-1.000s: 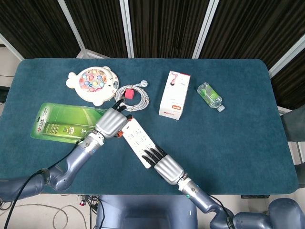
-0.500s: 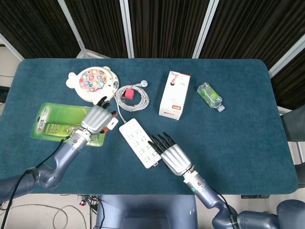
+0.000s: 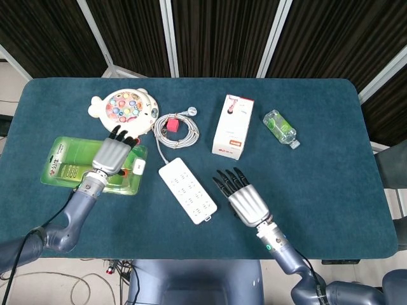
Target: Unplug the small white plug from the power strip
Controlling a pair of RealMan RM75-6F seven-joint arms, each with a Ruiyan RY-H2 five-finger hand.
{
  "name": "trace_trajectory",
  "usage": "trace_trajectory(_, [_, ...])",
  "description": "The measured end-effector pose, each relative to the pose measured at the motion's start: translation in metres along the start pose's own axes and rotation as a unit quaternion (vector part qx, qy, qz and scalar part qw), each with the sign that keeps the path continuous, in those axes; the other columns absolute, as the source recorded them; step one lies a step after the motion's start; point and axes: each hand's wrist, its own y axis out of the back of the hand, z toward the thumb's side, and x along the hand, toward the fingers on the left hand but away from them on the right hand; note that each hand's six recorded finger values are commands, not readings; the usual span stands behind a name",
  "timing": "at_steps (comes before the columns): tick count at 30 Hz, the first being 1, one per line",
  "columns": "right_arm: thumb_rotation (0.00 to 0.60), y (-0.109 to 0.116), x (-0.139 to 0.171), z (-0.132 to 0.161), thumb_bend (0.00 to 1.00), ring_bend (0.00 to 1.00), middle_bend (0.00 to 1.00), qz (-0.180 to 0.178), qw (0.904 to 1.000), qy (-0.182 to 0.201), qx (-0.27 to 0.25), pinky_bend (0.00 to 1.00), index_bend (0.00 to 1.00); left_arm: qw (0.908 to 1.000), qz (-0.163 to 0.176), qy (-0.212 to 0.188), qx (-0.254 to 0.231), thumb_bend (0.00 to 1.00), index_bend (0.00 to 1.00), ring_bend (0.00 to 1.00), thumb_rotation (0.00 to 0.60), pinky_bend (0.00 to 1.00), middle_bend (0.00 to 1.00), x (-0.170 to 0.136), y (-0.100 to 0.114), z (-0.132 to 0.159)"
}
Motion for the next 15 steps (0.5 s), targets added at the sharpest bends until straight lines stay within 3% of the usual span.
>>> trace_trajectory(6, [0.600, 0.012, 0.007, -0.023, 0.50, 0.00, 0.00, -0.013, 0.9995, -0.029, 0.005, 0.02, 0.00, 0.9996, 0.010, 0.022, -0.016, 0.07, 0.17, 0.07, 0.600, 0.00, 0.18, -0.009, 0.002, -0.010])
trace_trajectory(15, [0.600, 0.039, 0.034, -0.072, 0.35, 0.00, 0.00, -0.045, 0.9948, -0.091, 0.006, 0.00, 0.00, 0.9963, 0.036, 0.051, -0.060, 0.06, 0.12, 0.03, 0.600, 0.00, 0.13, -0.050, 0.006, -0.032])
